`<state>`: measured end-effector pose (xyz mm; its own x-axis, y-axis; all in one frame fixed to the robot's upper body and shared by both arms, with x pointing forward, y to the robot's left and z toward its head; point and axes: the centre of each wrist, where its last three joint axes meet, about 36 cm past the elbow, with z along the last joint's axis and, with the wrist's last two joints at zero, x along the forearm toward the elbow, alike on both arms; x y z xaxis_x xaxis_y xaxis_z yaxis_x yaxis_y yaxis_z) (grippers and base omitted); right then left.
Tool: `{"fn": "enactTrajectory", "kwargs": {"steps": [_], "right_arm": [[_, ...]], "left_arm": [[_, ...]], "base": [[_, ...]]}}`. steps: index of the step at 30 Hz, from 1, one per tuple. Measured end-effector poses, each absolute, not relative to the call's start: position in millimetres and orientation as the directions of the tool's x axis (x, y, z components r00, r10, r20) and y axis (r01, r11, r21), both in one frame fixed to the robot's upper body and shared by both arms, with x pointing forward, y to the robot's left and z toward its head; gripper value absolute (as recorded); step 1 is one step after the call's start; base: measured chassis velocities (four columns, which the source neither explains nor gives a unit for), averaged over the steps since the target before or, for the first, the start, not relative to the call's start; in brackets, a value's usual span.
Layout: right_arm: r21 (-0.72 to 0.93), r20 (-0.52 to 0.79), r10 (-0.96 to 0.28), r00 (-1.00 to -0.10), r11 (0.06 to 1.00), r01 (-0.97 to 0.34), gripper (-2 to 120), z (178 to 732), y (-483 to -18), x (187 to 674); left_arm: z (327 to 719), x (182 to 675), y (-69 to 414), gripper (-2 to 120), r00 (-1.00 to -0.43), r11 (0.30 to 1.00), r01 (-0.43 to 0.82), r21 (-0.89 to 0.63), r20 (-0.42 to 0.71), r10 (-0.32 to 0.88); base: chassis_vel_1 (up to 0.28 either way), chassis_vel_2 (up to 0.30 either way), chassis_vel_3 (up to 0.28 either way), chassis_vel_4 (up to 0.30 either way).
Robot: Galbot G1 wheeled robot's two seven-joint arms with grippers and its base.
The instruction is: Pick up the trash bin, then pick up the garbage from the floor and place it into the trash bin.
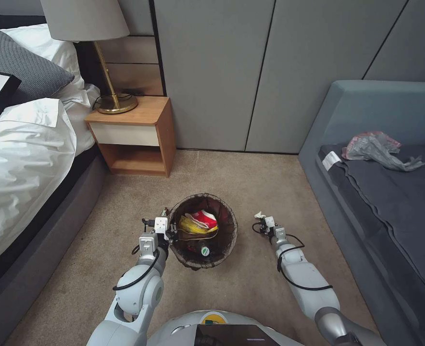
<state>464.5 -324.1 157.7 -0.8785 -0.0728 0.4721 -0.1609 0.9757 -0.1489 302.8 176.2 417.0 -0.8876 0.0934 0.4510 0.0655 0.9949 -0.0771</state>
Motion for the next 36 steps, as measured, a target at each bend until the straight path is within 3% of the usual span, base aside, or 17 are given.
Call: {"fn": "enactTrajectory", "kwargs": {"steps": [8, 11, 12, 15, 16, 19, 20, 22, 23, 27, 36], "right_arm": [[-0.156, 0.403, -0.076, -0.912, 0.976, -0.151, 0, 166, -320, 461], [-0.144, 0.22, -0.123, -0.968, 0.977, -0.157, 0, 191, -310, 454], [-0.144, 0.22, -0.123, -0.968, 0.977, -0.157, 0, 191, -310, 454], [-0.089, -0.037, -0.273, -0.961, 0.959, -0.269, 0, 236, -295, 447], [-0.089, -0.037, -0.273, -0.961, 0.959, -0.269, 0, 236, -295, 447], [-0.08, -0.282, -0.489, -0.825, 0.869, -0.488, 0, 289, -280, 427], [-0.08, -0.282, -0.489, -0.825, 0.869, -0.488, 0, 289, -280, 427], [-0.116, -0.368, -0.61, -0.702, 0.779, -0.616, 0, 324, -266, 409], [-0.116, -0.368, -0.61, -0.702, 0.779, -0.616, 0, 324, -266, 409], [-0.141, -0.365, -0.74, -0.564, 0.643, -0.753, 0, 355, -232, 379], [-0.114, -0.228, -0.826, -0.516, 0.549, -0.828, 0, 321, -205, 360]], "left_arm": [[415, 303, 177, 2, -0.885, 0.995, 0.062, -0.076, 0.456, 0.09], [412, 303, 177, 2, -0.882, 0.995, 0.06, -0.075, 0.463, 0.088], [412, 303, 177, 2, -0.882, 0.995, 0.06, -0.075, 0.463, 0.088], [411, 303, 177, 2, -0.88, 0.995, 0.061, -0.075, 0.466, 0.089], [411, 303, 177, 2, -0.88, 0.995, 0.061, -0.075, 0.466, 0.089], [410, 303, 176, 2, -0.878, 0.995, 0.065, -0.074, 0.469, 0.092], [410, 303, 176, 2, -0.878, 0.995, 0.065, -0.074, 0.469, 0.092], [409, 302, 174, 2, -0.876, 0.994, 0.074, -0.075, 0.472, 0.101], [409, 302, 174, 2, -0.876, 0.994, 0.074, -0.075, 0.472, 0.101], [409, 302, 171, 2, -0.876, 0.994, 0.08, -0.079, 0.471, 0.108], [412, 303, 170, 2, -0.88, 0.993, 0.082, -0.083, 0.462, 0.111]], "base": [[0.0, 0.0, 0.0, 0.0], [0.0, 0.0, 0.0, 0.0], [0.0, 0.0, 0.0, 0.0], [0.0, 0.0, 0.0, 0.0], [0.0, 0.0, 0.0, 0.0], [0.0, 0.0, 0.0, 0.0], [0.0, 0.0, 0.0, 0.0], [0.0, 0.0, 0.0, 0.0], [0.0, 0.0, 0.0, 0.0], [0.0, 0.0, 0.0, 0.0], [0.0, 0.0, 0.0, 0.0]]}}
